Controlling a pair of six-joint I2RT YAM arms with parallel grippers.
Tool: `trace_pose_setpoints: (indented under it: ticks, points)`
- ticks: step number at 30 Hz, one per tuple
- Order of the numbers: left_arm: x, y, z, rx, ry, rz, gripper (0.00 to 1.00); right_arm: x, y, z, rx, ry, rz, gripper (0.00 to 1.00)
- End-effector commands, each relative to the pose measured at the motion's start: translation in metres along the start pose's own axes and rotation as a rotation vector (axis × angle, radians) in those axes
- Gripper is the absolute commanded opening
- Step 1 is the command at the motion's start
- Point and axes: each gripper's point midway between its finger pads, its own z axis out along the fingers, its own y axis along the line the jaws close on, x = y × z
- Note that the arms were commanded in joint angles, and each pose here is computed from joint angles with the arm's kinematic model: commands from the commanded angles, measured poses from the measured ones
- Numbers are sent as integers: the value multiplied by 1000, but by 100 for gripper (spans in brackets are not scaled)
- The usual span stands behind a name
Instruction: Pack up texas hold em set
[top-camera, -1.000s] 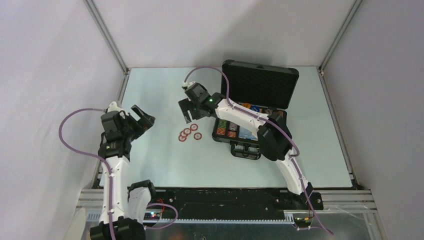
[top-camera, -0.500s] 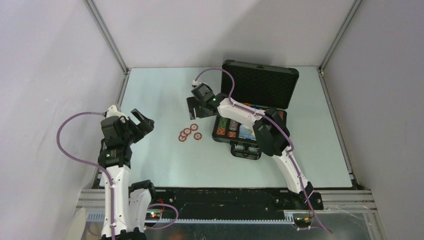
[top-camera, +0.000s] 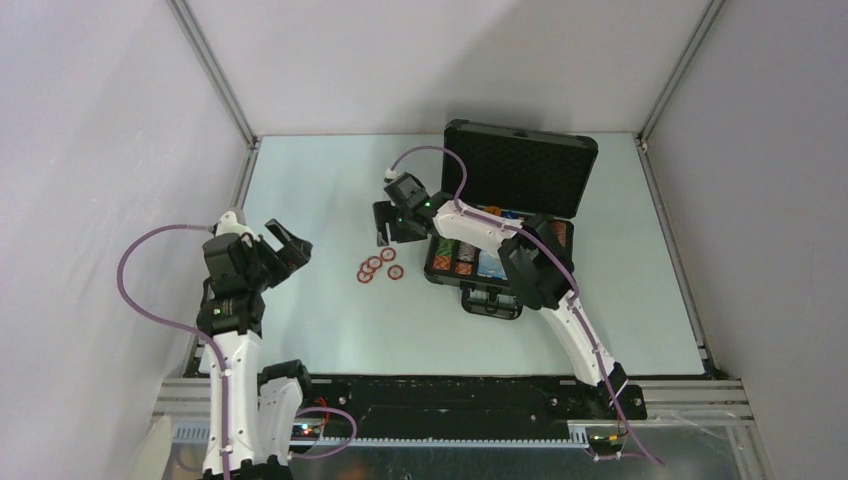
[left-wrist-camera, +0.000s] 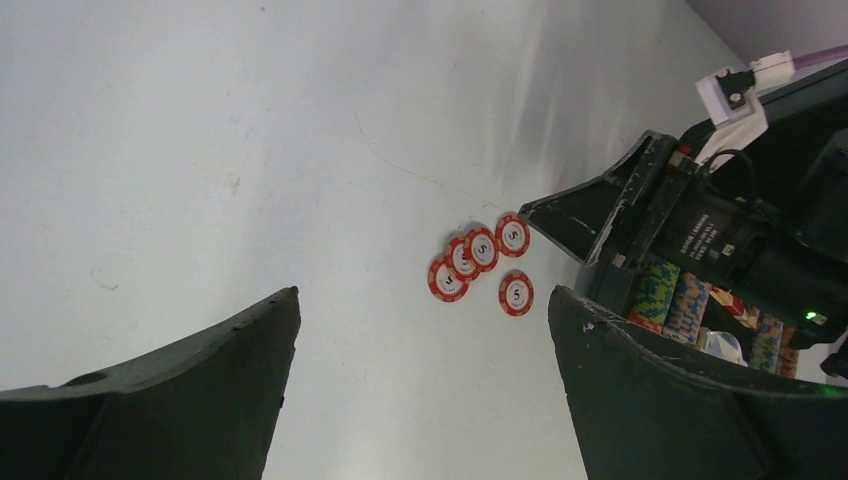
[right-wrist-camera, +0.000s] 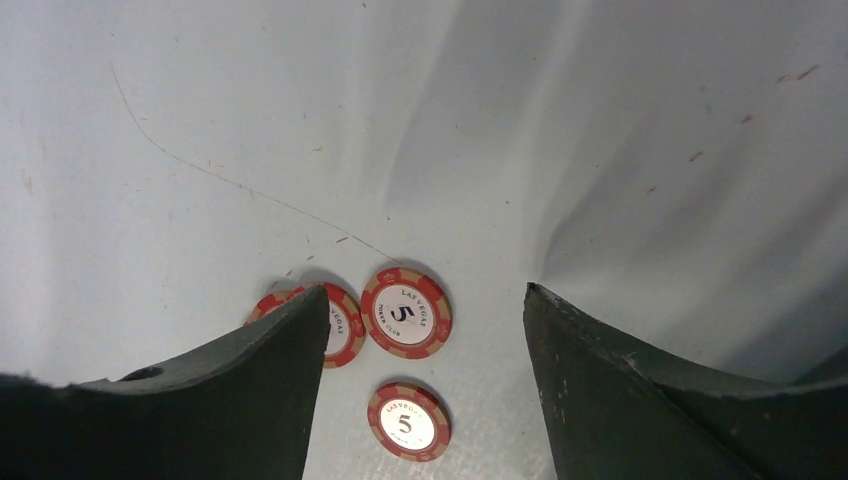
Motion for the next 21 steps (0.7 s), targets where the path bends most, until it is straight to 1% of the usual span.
trace_pose_setpoints:
  ticks: [1,3,13,21]
  points:
    - [1,-5,0,31,2,19,98,-2,10,4,-51,4,18,71]
    - [1,-5,0,33,3,19,98,1,12,4,-61,11,14,67]
    - [2,-6,0,38,9,18,98,15,18,8,-97,64,-12,59]
    - [2,-7,1,41,11,15,98,19,22,9,-111,79,-24,58]
